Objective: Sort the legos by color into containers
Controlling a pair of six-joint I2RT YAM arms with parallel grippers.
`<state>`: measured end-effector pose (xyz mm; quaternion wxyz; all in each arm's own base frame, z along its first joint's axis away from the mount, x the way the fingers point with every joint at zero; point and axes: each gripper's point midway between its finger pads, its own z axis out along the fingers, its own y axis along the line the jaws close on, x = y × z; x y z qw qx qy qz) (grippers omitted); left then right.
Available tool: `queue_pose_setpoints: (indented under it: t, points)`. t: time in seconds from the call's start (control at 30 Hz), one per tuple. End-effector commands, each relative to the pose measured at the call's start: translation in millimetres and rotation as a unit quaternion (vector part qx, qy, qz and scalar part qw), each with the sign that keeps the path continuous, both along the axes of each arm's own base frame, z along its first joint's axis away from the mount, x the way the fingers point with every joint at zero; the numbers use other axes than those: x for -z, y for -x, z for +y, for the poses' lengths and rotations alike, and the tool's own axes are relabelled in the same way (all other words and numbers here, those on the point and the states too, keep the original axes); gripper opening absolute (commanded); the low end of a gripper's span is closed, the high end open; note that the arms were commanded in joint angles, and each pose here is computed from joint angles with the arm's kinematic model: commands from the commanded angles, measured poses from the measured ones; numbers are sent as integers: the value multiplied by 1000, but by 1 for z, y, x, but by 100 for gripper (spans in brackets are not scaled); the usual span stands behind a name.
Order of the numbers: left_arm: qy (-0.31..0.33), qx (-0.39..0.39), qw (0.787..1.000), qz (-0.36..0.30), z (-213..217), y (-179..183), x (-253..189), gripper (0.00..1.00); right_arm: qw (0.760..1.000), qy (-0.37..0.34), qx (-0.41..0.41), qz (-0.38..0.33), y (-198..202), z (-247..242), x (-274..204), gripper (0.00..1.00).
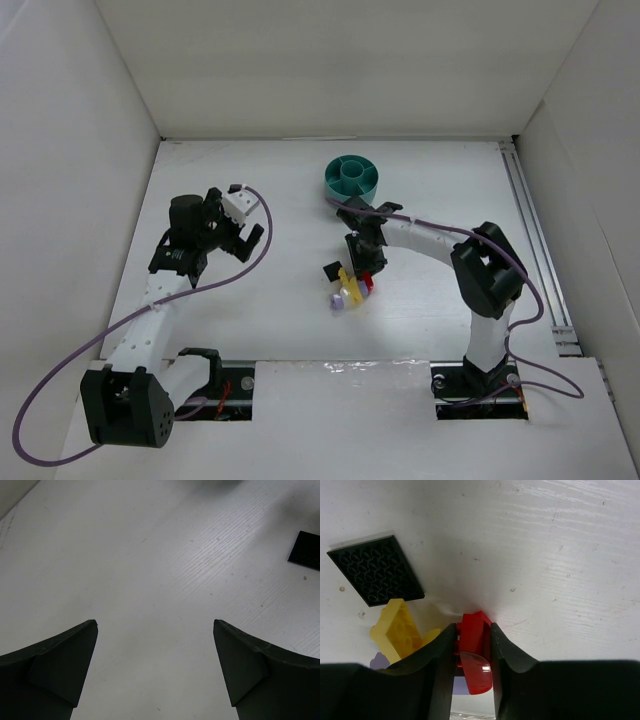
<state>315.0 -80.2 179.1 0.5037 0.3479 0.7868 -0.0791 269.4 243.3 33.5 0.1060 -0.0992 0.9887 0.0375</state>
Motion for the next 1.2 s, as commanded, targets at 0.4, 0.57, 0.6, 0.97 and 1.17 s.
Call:
queue_pose_setpoints:
  t: [0.4,0.57,0.6,0.97,1.17]
  points:
    - [61,139,988,-42,-43,38,-28,100,995,-85,29,-34,-31,49,-64,0]
    - [156,92,983,10,-51,36,-44,100,990,-117,55,-48,-39,61,-79,0]
    - [196,95,975,43,-59,42,-47,100,988,-133,58,-54,-43,68,-87,0]
    - [330,168,913,170,-98,38,-74,100,967,-216,67,-121,-78,102,-135,0]
    - [349,185,893,216,-106,18,-73,100,960,-232,67,-143,-88,108,-142,0]
